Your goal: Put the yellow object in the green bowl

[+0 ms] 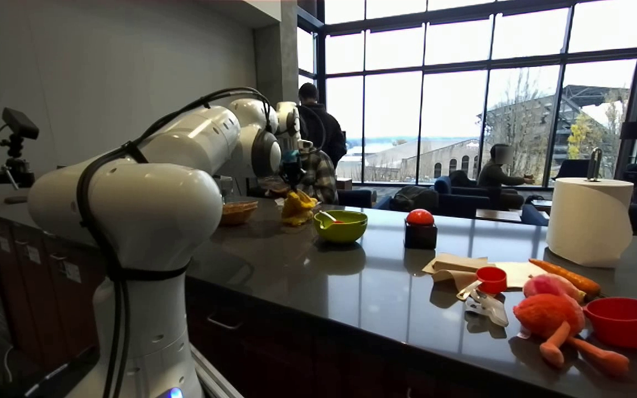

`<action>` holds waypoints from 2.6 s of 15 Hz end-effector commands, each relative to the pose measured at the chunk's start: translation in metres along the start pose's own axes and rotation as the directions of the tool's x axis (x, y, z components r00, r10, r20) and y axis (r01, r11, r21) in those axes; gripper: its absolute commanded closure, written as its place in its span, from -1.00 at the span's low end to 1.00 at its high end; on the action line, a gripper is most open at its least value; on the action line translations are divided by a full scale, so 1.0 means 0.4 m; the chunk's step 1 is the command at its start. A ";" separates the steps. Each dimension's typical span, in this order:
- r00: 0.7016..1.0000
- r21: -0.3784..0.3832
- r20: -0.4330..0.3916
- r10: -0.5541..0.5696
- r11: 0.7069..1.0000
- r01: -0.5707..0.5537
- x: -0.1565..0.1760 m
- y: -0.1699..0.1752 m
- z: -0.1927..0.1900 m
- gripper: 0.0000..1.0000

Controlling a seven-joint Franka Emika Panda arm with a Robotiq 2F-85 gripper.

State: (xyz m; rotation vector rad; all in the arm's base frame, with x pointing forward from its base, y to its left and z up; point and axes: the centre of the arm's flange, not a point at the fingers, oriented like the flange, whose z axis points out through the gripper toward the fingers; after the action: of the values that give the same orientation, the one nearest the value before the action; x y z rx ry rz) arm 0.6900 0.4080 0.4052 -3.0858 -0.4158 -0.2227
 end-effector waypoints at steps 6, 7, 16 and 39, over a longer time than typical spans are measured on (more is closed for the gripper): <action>0.998 -0.107 -0.041 -0.039 0.994 0.035 -0.029 -0.099 -0.343 0.98; 0.998 -0.103 -0.044 -0.039 0.994 0.035 -0.037 -0.093 -0.361 0.98; 0.999 -0.160 -0.038 -0.010 0.987 0.004 -0.209 0.004 -0.577 0.98; 0.898 -0.086 0.231 0.373 0.928 -0.363 -0.309 0.468 -0.495 0.98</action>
State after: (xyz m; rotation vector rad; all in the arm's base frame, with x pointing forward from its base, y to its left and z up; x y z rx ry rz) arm 0.6394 0.2134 0.6187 -3.2056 0.1183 0.1220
